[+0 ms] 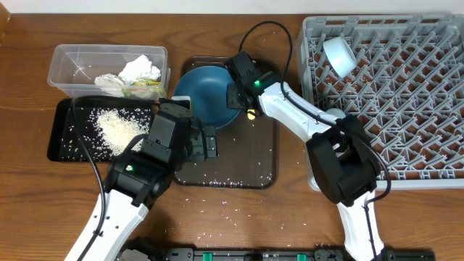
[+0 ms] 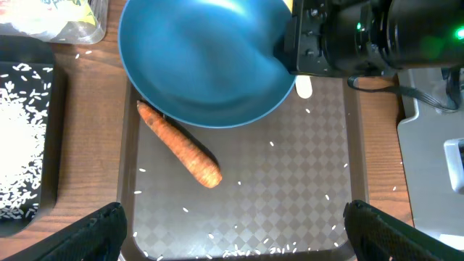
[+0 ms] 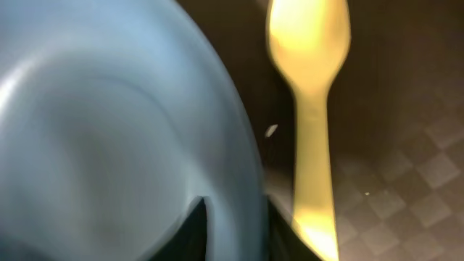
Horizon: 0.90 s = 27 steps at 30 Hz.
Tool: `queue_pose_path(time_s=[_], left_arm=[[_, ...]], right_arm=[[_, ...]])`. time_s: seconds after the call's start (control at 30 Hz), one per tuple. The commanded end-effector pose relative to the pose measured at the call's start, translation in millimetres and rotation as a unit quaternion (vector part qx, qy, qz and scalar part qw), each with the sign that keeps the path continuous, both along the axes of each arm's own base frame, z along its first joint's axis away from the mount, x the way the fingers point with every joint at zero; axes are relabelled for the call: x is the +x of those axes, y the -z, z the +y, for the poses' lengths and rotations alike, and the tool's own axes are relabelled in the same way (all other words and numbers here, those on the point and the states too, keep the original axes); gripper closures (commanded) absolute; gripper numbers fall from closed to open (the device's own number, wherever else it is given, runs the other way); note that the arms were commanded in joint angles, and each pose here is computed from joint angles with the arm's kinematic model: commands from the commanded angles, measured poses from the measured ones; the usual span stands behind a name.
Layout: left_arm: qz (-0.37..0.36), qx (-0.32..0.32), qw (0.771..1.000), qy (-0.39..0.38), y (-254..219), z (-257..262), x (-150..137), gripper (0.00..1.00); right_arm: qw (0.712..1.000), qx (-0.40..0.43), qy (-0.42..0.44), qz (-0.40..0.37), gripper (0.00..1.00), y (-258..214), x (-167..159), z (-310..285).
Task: Sort waste into correct bins and load items into the dishwasher rack
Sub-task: 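Reach the right gripper to the blue plate and grasp its rim, then lift the blue plate and stand it upright at the rack's back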
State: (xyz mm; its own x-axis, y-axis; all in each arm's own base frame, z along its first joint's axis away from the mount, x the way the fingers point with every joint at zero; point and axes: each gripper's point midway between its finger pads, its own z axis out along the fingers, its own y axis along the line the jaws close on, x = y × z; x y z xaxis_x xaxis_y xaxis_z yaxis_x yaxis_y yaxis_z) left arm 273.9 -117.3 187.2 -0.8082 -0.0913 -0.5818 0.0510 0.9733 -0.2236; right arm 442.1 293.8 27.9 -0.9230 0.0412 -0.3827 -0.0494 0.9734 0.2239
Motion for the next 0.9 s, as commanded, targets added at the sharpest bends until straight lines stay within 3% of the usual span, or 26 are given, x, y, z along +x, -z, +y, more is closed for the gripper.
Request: queue_pose_path(time_s=[0.0,0.3,0.53,0.67,0.87], left_arm=[[0.002,0.003,1.000,-0.007,1.2,3.1,0.6,0.03],[0.002,0.003,1.000,-0.007,1.2,3.1,0.6,0.03],[0.002,0.003,1.000,-0.007,1.2,3.1,0.6,0.03],[0.002,0.003,1.000,-0.007,1.2,3.1,0.6,0.03],[0.002,0.003,1.000,-0.007,1.2,3.1,0.6,0.03]], right_arm=[[1.000,-0.012,0.002,0.008,0.98,10.9,-3.6,-0.8],[1.000,0.003,0.013,-0.028,0.99,-16.3,22.6,-15.9],[0.989,-0.022,0.070,-0.131,0.99,-121.6,64.3,-93.7],[0.962,-0.075,0.147,-0.219,0.99,-201.6,73.8,-173.1],[0.886,-0.229,0.245,-0.321,0.99,-295.0,65.2,-290.1]])
